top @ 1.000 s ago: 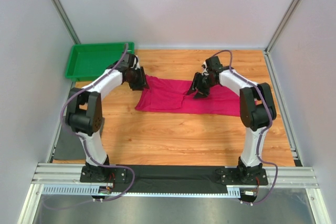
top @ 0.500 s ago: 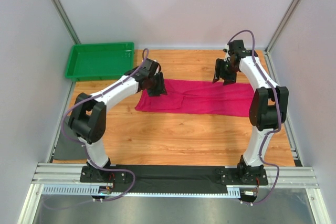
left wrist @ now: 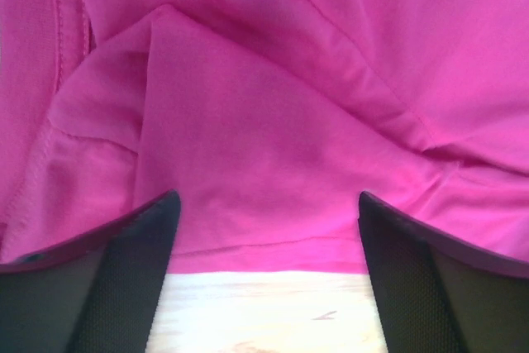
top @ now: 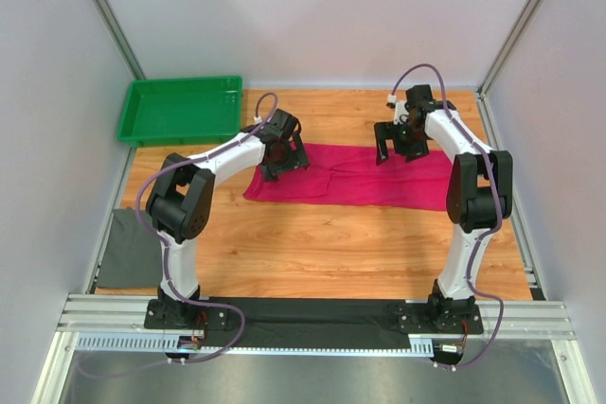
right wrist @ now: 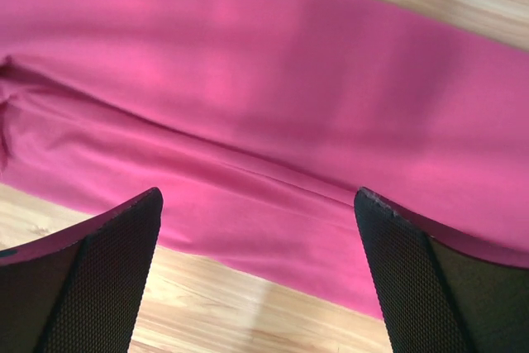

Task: Fold and stack the t-shirts
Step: Fold the tshirt

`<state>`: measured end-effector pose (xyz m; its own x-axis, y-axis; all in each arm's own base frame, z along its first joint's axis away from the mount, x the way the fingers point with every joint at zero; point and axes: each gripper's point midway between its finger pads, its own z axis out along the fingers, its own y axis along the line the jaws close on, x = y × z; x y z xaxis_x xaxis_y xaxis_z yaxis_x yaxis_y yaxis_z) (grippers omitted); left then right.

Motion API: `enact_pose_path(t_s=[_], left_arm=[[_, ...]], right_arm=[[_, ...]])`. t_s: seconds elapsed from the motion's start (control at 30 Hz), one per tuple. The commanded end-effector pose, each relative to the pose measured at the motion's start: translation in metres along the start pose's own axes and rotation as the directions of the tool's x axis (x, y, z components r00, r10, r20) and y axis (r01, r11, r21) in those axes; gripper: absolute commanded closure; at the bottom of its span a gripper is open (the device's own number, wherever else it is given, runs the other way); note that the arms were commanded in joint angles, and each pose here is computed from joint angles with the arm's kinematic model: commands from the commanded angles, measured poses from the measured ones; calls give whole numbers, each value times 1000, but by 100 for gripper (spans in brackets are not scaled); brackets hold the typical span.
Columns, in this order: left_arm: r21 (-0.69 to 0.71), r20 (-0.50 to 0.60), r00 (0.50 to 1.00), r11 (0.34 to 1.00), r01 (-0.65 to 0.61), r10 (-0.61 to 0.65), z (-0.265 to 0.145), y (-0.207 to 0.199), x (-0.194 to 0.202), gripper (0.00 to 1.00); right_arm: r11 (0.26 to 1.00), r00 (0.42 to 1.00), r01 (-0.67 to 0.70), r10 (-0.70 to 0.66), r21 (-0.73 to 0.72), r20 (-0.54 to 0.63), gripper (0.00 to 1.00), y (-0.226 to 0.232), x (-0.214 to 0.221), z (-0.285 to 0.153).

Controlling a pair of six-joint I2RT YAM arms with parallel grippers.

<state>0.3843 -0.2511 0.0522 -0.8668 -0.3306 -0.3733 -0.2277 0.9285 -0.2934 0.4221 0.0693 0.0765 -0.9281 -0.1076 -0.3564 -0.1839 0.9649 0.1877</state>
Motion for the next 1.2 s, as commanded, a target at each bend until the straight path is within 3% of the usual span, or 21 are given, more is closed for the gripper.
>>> enact_pose_path(t_s=[0.0,0.17,0.4,0.63,0.93,0.97,1.17], left_arm=[[40,82,996,999,37,-40,-29,-21,-20,1],[14,88,996,1000,-18,17,-29,-30,-9,0],[-68,124,992,998,9,-1,-19,-25,-13,0],[-118,102,995,993,11,1,8,-32,-17,0],[-205,69,997,978,-28,43,38,-25,-21,0],[-195,54,998,981,-23,35,39,-26,-23,0],[-174,1,986,971,-161,164,55,-25,-35,2]], right_arm=[[972,971,222,-213,-76,109,0,29,-16,-2],[924,923,378,-372,-51,102,0,52,-9,19],[893,891,449,-450,21,58,0,54,-2,38],[895,894,445,-446,24,49,0,51,-5,51],[943,942,330,-327,37,-72,0,40,25,76],[946,944,320,-314,49,-96,4,37,32,76],[969,963,230,-213,92,-164,0,32,59,58]])
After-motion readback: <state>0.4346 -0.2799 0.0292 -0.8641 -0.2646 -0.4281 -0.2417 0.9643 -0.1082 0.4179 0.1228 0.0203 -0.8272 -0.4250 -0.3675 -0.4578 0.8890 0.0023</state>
